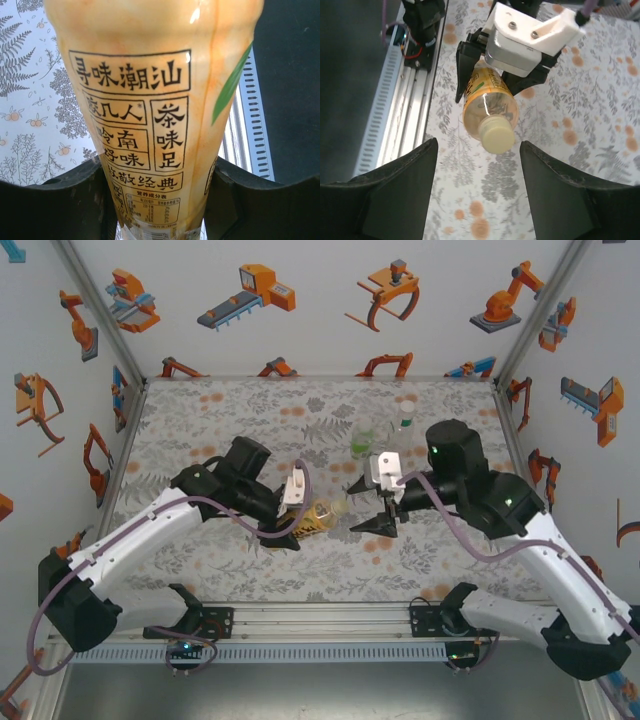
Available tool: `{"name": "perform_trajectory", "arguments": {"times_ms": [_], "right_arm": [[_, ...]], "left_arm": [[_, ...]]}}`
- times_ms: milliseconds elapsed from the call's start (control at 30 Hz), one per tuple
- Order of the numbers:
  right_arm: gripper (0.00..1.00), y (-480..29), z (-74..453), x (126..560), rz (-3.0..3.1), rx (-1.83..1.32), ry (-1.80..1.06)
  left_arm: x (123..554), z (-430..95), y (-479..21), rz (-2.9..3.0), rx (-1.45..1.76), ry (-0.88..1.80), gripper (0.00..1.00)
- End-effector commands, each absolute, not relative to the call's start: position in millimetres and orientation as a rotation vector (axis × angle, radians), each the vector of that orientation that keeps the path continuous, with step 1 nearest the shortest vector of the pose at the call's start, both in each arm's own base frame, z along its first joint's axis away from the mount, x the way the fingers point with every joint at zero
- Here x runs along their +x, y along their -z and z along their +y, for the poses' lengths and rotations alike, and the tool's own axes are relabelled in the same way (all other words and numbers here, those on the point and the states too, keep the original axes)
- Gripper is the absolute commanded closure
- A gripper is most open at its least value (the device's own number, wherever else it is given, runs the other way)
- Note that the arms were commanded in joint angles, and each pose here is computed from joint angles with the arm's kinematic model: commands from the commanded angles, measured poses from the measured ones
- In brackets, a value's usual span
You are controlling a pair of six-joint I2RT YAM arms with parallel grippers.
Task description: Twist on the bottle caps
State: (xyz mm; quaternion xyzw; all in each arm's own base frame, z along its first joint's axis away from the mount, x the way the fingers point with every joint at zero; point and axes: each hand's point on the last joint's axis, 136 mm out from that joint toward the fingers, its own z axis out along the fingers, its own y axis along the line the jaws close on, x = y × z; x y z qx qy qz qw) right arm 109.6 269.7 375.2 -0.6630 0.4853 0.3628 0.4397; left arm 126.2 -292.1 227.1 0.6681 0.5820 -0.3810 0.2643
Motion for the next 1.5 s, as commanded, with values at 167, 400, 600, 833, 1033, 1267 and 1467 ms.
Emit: {"name": "perform_trajectory", "arguments": {"times_ms": [167,400,600,833,1033,1267,1467], "right_arm": [[0.46,-365.2,275.4,100.7,1.028,-1.813,-0.898],[0.49,-367.0,281.4,106.0,1.020,-1.810,-0.905],[0.59,-374.0,284.6,103.2,0.997,-1.811,-0.951],[0.77,-371.5,285.0,103.6,1.018,-1.818,-0.963],[1.00,-367.3,290.9,116.8,1.228,-1.693,-1.036],[1.00,-367.8,297.1,163.7,1.692,-1.077,-1.205],[1.00,-348.1,283.8,196.3,2.037,-0.477,-1.321]], "left_arm": [[110.0,-290.8,-236.1,1.464,1.843,1.068,1.00],[107.6,-290.8,-237.3,1.453,1.848,1.080,1.00],[106.5,-291.1,-237.9,1.451,1.850,1.082,1.00],[105.8,-290.7,-239.4,1.448,1.847,1.082,1.00],[113.3,-289.6,-238.5,1.466,1.827,1.018,1.00],[139.7,-286.6,-236.3,1.512,1.731,0.828,1.00],[157.5,-284.7,-236.6,1.539,1.664,0.717,1.00]]}}
